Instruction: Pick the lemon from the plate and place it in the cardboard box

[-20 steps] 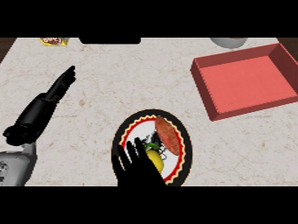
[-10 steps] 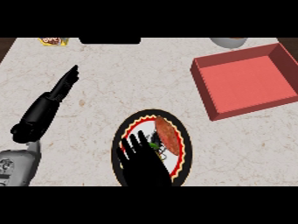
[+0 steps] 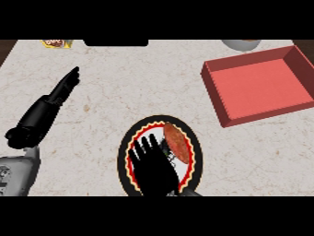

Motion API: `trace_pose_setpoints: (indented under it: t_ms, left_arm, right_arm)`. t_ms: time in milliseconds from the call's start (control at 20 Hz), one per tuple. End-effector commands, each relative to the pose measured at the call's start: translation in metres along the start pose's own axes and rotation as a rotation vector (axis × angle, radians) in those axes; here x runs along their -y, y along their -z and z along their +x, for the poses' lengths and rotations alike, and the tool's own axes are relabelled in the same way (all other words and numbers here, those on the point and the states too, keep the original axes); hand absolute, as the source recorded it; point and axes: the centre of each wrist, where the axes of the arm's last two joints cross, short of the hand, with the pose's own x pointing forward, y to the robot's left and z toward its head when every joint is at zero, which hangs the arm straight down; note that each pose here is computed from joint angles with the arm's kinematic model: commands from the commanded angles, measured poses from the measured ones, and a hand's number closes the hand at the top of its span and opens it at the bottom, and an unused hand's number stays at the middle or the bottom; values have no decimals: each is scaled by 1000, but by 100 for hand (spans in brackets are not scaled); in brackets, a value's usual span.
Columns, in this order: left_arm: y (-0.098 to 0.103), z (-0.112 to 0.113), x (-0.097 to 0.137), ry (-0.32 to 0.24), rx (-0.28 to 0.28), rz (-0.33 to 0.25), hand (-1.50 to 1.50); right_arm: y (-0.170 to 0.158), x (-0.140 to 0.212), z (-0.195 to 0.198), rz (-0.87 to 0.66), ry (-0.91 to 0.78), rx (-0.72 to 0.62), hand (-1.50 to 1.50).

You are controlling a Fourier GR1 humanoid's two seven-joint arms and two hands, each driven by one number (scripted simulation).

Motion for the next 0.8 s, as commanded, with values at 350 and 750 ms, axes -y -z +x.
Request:
trace_pose_setpoints:
  t_ms: [350,750]
  left_arm:
    - [-3,13,2,-9,-14,10,0]
    - [-3,3,3,4,5,10,0]
  right_arm:
    - [23,-27,-13,37,7,40,-150]
    - [27,-47,-20,-138,-74,171,150]
